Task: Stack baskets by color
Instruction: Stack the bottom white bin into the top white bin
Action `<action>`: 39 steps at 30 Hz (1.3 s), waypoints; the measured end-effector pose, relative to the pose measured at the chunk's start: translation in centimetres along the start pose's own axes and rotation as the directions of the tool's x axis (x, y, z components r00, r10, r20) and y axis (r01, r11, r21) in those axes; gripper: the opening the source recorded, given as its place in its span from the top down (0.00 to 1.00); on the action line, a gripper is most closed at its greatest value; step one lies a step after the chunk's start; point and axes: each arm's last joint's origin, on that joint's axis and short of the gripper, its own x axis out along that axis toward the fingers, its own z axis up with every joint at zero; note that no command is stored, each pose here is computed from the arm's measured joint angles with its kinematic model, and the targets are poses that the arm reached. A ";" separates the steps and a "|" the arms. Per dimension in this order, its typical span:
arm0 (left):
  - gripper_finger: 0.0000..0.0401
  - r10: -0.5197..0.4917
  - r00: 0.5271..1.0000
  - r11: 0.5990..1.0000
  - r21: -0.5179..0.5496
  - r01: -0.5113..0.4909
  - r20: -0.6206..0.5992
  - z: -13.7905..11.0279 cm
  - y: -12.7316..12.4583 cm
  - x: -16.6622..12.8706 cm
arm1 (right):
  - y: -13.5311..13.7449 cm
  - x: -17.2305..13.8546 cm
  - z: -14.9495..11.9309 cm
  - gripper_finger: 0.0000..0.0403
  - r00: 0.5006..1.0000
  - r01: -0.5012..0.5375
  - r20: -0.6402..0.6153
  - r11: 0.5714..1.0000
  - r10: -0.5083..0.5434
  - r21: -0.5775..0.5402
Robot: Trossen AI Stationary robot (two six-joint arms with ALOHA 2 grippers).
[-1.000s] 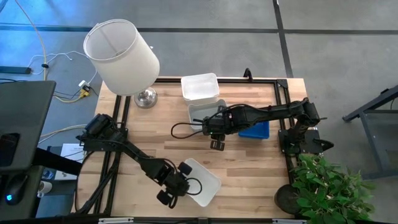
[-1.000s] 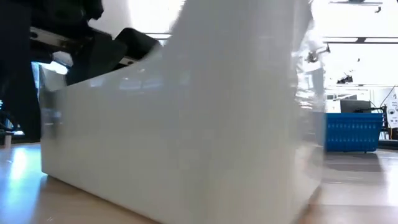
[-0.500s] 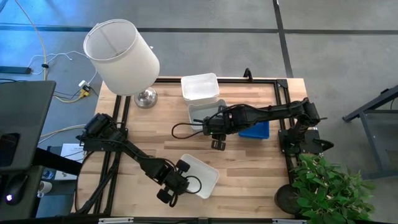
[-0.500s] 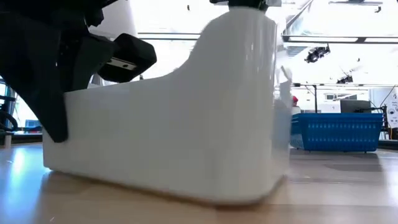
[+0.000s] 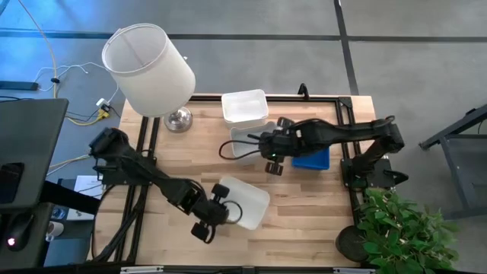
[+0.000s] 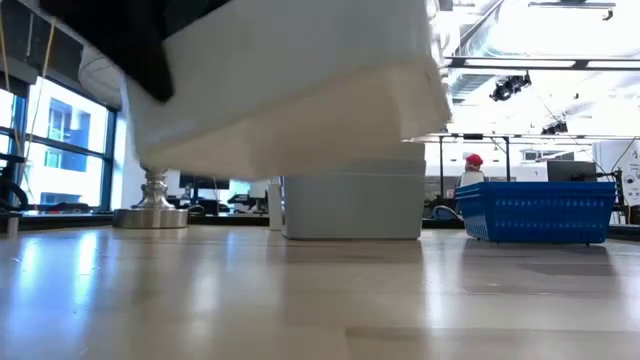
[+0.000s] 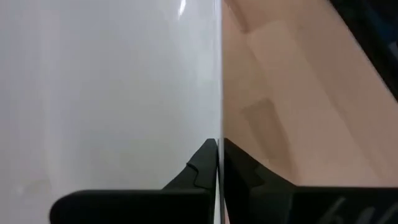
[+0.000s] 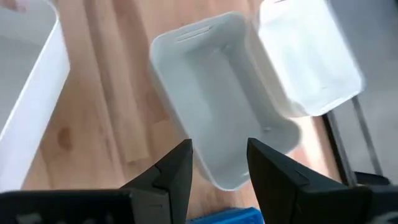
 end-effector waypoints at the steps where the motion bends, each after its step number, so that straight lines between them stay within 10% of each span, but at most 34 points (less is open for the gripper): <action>1: 1.00 0.018 1.000 1.000 -0.008 -0.018 0.008 0.0 0.5 -0.6 | -0.2 -0.4 -0.1 0.66 1.000 0.007 0.011 1.000 -0.007 0.004; 10: 1.00 0.257 0.960 0.961 -0.138 -0.241 0.114 -0.3 7.3 -6.2 | -2.3 -3.8 -1.0 0.66 0.991 0.079 0.104 0.997 -0.081 0.024; 27: 1.00 0.670 0.732 0.710 -0.399 -0.581 0.126 -5.0 22.8 -12.7 | -3.3 -4.9 -1.3 0.66 0.963 0.191 0.150 0.961 -0.223 0.197; 39: 1.00 0.627 0.776 0.722 -0.431 -0.541 0.077 -8.5 29.3 -9.2 | -3.5 -4.9 -1.8 0.66 0.961 0.220 0.112 0.943 -0.254 0.252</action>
